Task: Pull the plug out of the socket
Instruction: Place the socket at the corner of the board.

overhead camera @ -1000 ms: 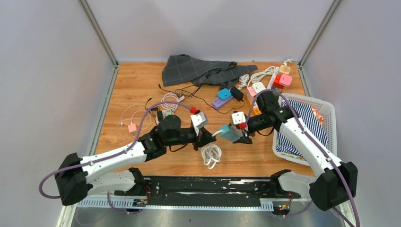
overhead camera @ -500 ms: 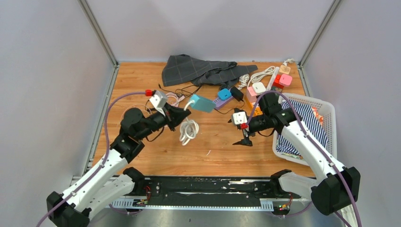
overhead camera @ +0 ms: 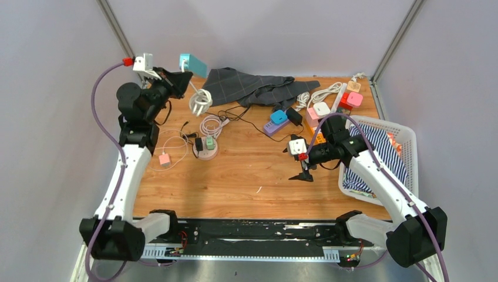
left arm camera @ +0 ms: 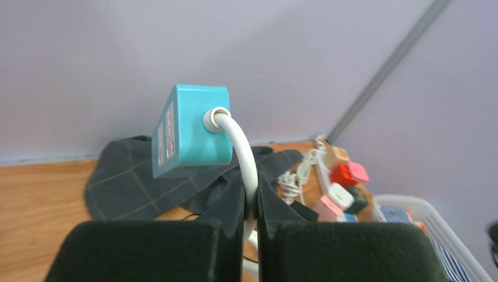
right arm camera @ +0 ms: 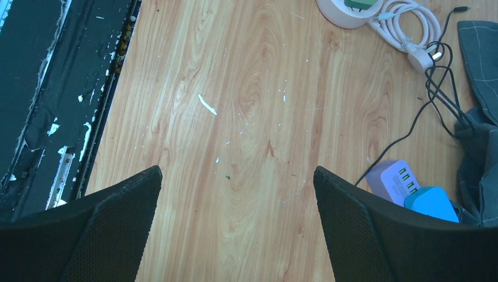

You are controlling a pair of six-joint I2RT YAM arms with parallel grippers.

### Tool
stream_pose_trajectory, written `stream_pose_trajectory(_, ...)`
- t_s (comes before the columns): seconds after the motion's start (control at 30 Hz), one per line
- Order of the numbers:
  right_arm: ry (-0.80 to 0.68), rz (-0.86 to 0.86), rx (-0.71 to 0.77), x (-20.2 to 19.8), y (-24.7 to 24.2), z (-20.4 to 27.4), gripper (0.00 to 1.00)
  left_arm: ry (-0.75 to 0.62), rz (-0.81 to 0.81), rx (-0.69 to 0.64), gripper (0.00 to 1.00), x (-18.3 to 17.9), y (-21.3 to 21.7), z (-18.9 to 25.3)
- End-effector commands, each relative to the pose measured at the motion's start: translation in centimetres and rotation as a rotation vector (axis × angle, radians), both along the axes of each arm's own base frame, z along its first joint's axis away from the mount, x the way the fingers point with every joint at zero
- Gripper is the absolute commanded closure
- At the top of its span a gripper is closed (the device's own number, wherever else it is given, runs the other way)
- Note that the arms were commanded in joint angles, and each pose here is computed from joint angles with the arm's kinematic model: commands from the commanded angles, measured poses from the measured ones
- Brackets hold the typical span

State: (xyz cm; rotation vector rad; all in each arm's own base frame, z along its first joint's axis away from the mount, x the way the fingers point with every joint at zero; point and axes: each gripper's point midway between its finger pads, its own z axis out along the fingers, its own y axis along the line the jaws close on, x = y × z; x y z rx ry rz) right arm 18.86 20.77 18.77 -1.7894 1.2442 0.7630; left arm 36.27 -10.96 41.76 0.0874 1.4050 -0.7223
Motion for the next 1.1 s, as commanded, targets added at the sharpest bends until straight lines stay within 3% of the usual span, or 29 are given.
stream_pose_trajectory(0.0,0.014,0.016,0.014,-0.8,0.3,-0.1,0.00,0.021,0.201,-0.049,1.00,5.0,5.4,0.0)
stream_pose_trajectory(0.1,0.019,0.019,0.018,-0.8,0.3,-0.2,0.00,0.077,0.342,-0.090,0.96,8.0,9.4,-1.6)
stream_pose_trajectory(0.2,0.021,0.019,0.017,-0.8,0.3,-0.3,0.00,0.145,0.476,-0.163,1.00,10.7,13.5,-3.7)
stream_pose_trajectory(0.47,0.013,0.015,0.010,-0.6,0.2,-0.5,0.00,0.239,0.836,-0.229,1.00,13.1,20.9,-7.9)
stream_pose_trajectory(0.6,0.022,0.016,0.006,-0.6,0.3,-0.7,0.00,0.401,1.007,-0.251,1.00,13.9,23.6,-12.0)
stream_pose_trajectory(0.7,0.030,0.016,0.001,-0.5,0.3,-1.0,0.00,0.614,1.143,-0.256,1.00,14.4,25.2,-16.2)
stream_pose_trajectory(0.77,0.034,0.016,-0.003,-0.4,0.3,-1.1,0.00,0.707,1.179,-0.258,1.00,15.1,25.5,-18.6)
stream_pose_trajectory(1.07,0.051,0.007,-0.027,-0.1,0.2,-2.0,0.00,0.833,1.102,-0.286,1.00,19.4,24.4,-25.2)
